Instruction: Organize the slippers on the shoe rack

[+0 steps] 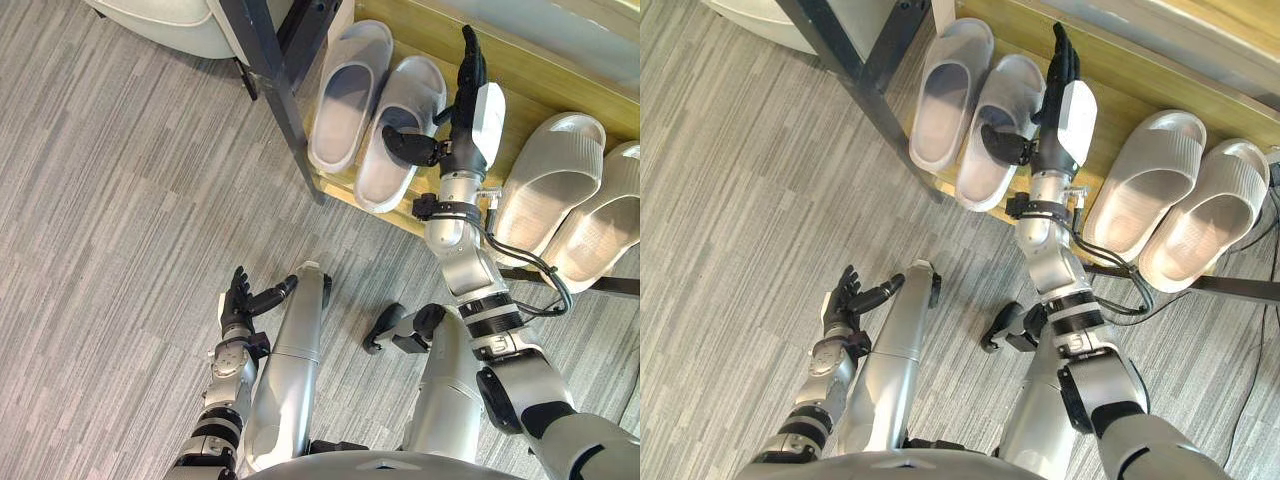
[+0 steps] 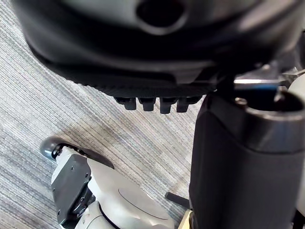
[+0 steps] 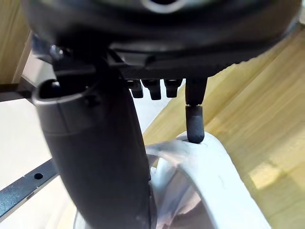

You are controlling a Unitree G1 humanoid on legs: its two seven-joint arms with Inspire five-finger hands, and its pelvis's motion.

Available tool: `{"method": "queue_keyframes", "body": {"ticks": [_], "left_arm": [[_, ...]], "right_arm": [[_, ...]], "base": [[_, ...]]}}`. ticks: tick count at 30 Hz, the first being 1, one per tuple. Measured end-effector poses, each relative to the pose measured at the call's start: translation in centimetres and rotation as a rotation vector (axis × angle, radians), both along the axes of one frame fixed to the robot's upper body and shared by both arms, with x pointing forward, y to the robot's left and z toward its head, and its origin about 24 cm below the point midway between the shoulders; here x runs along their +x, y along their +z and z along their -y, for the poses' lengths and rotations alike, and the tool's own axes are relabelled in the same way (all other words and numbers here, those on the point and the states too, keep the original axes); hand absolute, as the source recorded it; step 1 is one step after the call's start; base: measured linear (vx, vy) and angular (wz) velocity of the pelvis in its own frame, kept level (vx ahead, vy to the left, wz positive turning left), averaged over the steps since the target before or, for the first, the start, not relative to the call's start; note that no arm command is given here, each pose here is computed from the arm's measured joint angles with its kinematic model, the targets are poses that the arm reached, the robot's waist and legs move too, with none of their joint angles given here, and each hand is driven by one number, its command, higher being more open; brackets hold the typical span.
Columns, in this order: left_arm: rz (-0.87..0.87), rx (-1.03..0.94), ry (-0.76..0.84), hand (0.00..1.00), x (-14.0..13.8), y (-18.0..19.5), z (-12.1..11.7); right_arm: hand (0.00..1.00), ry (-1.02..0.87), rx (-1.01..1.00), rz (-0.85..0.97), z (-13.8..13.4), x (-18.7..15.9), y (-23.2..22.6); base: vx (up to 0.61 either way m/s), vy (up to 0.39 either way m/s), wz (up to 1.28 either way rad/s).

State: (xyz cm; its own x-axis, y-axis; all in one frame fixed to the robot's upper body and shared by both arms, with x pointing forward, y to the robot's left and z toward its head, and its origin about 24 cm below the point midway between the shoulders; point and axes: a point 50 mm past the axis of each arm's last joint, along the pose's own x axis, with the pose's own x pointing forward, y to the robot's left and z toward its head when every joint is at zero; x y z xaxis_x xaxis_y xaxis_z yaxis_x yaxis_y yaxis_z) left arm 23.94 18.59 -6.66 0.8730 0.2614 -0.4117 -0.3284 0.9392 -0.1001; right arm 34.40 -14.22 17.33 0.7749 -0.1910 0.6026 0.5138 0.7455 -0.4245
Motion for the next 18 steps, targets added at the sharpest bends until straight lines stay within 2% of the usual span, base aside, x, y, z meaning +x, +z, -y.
{"method": "queue_keyframes", "body": {"ticks": [18], "left_arm": [[-0.014,-0.001,0.010,1.00,0.0,0.0,-0.2]], "right_arm": [[1.00,0.056,0.068,0.003,-0.7,-3.2,-1.7]], "base": [[0.00,0.001,0.00]]}}
